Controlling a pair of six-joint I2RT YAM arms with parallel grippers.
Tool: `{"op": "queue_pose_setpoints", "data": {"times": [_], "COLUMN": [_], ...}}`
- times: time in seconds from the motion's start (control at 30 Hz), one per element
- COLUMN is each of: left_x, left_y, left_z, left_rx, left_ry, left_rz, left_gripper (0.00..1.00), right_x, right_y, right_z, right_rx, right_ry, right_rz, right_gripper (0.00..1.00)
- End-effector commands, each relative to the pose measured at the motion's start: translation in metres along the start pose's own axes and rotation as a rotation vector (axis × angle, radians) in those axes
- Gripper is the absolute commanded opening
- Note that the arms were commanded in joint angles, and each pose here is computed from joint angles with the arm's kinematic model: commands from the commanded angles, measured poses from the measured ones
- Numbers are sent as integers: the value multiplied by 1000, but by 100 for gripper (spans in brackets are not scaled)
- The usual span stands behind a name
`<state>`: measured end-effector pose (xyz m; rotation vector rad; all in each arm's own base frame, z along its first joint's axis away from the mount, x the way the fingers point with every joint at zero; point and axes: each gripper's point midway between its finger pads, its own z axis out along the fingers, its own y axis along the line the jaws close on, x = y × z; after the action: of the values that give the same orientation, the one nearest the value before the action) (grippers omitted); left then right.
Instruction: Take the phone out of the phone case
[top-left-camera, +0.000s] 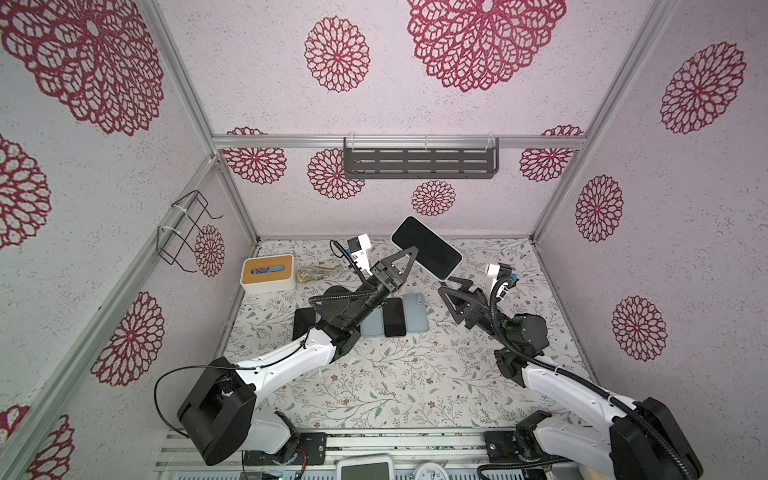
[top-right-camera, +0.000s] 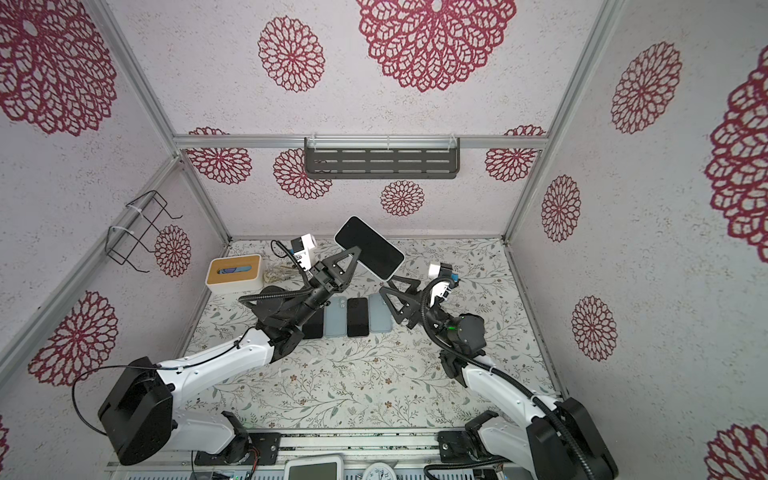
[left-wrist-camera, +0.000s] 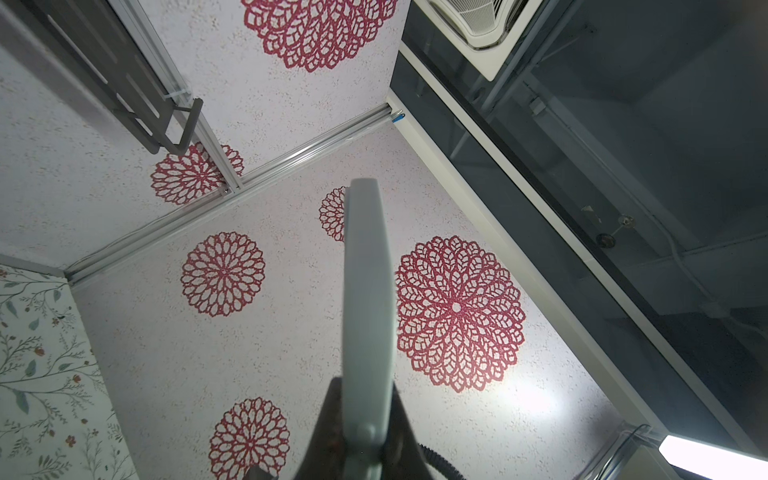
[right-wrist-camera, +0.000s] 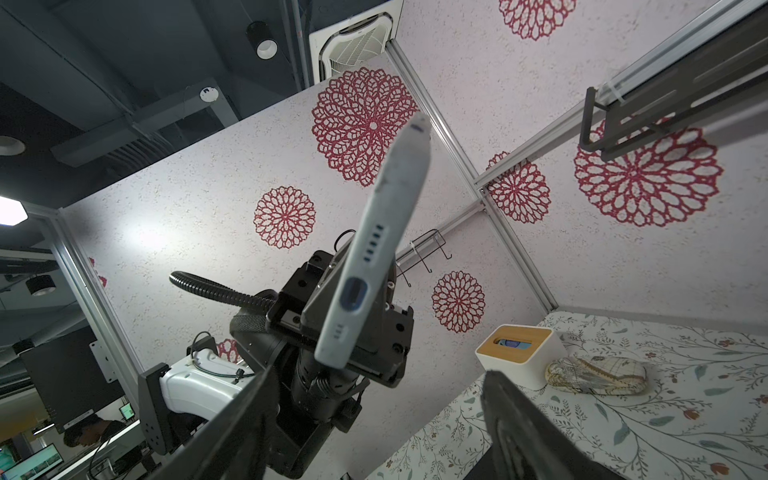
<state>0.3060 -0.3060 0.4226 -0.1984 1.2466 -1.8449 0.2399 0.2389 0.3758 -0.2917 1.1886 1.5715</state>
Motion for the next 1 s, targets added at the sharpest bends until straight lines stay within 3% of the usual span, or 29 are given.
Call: {"op": "queue_pose_setpoints", "data": {"times": [0.0,0.33,0.53,0.6,0.73,0.97], "left_x": [-11,-11,-9,-9,-9,-16], "left_y": [-39,-37,-38,-36,-34,-26], "left_z": [-5,-9,-9,-10,-11,-9], "left_rx": [116,105,105,97,87,-17], "left_ry": [-43,-51,-42,-42,-45,-67], "left_rz": [16,22,22,22,16,-9], "left_gripper": [0,0,0,0,0,0], "right_x": [-24,-31,-32,-33,-31,-17], "right_y": [28,34,31,31,30,28], "right_z": [8,9,13,13,15,14], "right_rx": [-100,-114,-118,-122,-134,-143], "right_ry": [-70,-90,-85,-88,-78,-26], "right_rz": [-30,-32,-15,-11,5,17], "right_gripper": [79,73,47,32,13,12]}}
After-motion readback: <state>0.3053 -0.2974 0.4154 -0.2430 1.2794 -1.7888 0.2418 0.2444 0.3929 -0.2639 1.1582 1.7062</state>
